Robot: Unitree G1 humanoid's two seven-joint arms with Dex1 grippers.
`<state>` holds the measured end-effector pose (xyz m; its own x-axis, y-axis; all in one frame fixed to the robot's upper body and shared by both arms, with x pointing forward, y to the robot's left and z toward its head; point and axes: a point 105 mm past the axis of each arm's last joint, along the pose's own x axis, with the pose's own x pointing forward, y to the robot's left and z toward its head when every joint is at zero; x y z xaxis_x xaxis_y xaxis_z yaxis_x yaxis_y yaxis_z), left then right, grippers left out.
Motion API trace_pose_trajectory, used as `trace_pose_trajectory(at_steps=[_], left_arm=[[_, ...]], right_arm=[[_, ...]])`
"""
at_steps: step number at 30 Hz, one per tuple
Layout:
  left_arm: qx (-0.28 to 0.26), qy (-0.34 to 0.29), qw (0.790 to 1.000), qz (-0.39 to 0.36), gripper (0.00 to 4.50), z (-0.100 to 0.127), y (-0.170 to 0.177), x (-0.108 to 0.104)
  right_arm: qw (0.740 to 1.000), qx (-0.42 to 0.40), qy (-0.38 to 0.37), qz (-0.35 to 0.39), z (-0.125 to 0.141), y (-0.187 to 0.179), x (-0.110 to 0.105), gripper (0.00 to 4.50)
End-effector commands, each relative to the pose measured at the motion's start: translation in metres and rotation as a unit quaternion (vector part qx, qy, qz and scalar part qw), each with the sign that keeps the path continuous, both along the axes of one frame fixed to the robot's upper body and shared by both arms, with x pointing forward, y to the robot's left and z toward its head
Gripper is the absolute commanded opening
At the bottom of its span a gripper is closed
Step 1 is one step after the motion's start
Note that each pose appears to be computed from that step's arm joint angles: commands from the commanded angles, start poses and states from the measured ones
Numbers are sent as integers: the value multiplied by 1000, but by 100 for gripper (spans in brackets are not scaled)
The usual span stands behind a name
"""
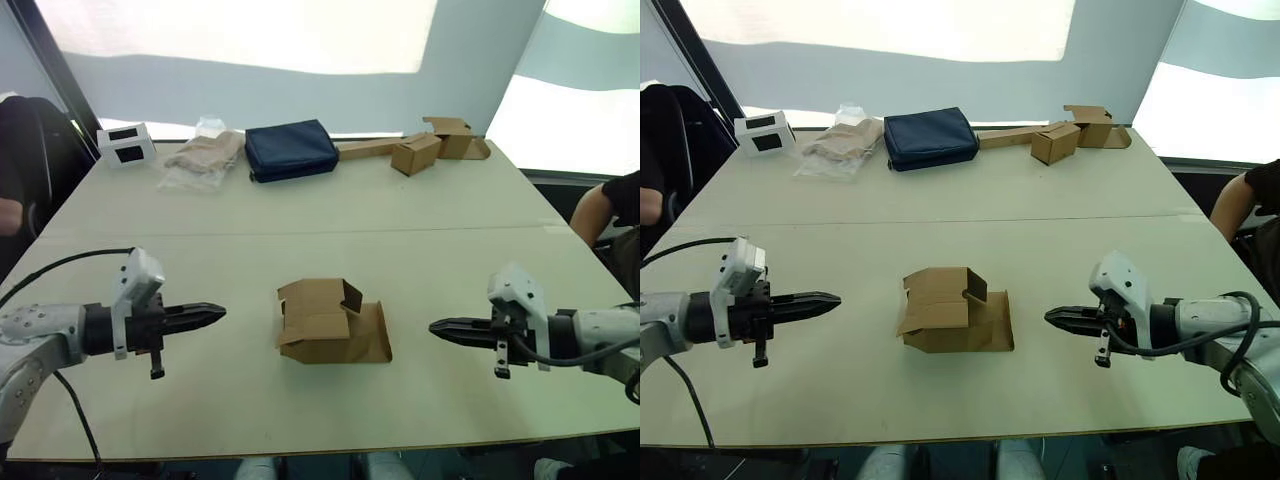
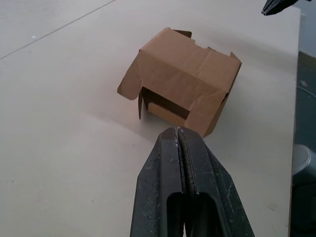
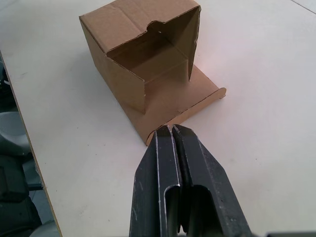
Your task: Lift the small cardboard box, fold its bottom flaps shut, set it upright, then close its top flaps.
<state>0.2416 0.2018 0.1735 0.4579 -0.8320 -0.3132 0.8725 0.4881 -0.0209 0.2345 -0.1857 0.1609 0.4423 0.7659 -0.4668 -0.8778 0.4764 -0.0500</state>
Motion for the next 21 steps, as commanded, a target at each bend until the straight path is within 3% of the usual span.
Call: trace_pose_trajectory(at_steps=[1, 21], left_arm=[[4, -21, 1000, 2, 2, 13, 0, 3], [7, -13, 1000, -8, 2, 3, -7, 4]], right_arm=[[1000, 7, -23, 12, 7, 5, 3, 0], [999, 29, -36, 12, 13, 21, 4, 0]])
